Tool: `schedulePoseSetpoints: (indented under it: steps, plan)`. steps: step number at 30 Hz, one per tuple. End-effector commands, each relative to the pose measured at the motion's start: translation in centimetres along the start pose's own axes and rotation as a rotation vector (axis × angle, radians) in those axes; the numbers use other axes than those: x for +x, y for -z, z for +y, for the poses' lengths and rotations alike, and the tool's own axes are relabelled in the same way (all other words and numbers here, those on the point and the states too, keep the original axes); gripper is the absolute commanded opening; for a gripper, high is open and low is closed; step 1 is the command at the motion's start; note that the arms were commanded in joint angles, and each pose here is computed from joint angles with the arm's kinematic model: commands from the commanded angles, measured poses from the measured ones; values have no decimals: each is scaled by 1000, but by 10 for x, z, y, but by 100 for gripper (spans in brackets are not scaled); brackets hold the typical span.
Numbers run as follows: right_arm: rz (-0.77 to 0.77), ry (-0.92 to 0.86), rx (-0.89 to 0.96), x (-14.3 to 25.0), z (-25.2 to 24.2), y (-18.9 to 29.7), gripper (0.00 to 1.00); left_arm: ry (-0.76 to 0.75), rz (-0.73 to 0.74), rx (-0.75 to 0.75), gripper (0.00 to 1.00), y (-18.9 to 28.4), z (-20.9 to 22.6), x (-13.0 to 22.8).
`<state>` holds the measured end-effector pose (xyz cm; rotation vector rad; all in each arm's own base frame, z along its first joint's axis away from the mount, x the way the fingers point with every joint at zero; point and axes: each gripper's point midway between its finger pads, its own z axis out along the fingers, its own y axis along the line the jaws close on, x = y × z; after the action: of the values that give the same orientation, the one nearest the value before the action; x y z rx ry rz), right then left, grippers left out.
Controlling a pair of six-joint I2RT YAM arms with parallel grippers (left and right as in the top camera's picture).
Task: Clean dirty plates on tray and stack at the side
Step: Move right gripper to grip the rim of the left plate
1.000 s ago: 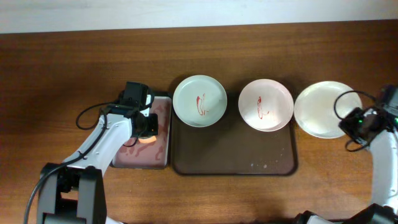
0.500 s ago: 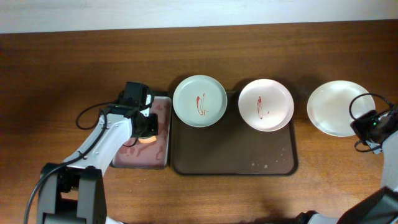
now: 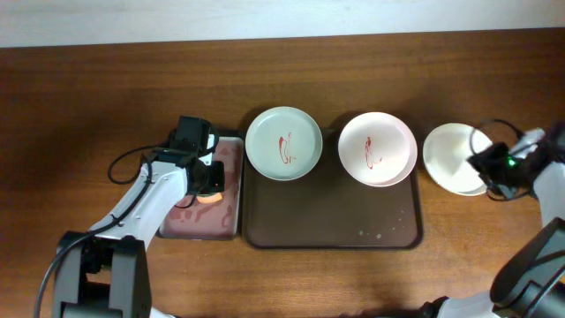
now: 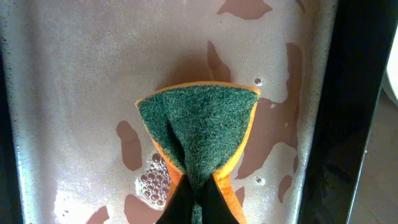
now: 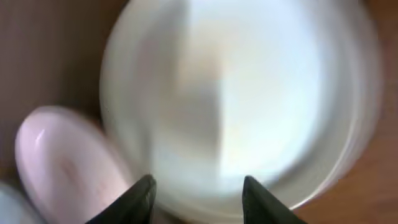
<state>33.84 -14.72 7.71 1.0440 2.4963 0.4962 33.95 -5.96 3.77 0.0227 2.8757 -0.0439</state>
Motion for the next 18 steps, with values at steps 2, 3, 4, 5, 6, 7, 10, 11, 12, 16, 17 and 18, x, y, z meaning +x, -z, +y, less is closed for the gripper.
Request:
schedulePoseSetpoints:
  steps: [2, 3, 4, 5, 6, 7, 10, 11, 12, 16, 17, 18]
  plan:
    - [76, 372, -172, 34, 110, 4, 46, -8, -1, -9, 0, -2, 4, -1]
    - [100, 444, -192, 51, 133, -2, 46, -8, -1, -9, 0, -2, 4, -1]
    - [121, 527, -212, 71, 158, -9, 46, -8, -1, -9, 0, -2, 4, -1]
    - [125, 598, -203, 86, 174, -16, 46, -8, -1, -9, 0, -2, 4, -1]
    - [118, 659, -186, 98, 186, -21, 47, -8, -1, -9, 0, -2, 4, -1]
    - [102, 719, -166, 108, 197, -26, 48, -8, -1, -9, 0, -2, 4, -1]
    - [78, 869, -143, 147, 232, -46, 50, -8, -1, -9, 0, -2, 4, -1]
    - [79, 874, -128, 155, 235, -53, 50, -8, 0, -9, 0, -2, 4, -1]
    - [85, 865, -104, 165, 237, -65, 50, -8, -1, -9, 0, -2, 4, -1]
    - [129, 875, -115, 191, 244, -104, 50, -8, -1, -9, 0, -2, 4, -1]
    - [133, 878, -113, 193, 243, -110, 50, -8, 0, -9, 0, -2, 4, -1]
    - [138, 852, -109, 195, 242, -118, 50, -8, -1, -9, 0, -2, 4, -1]
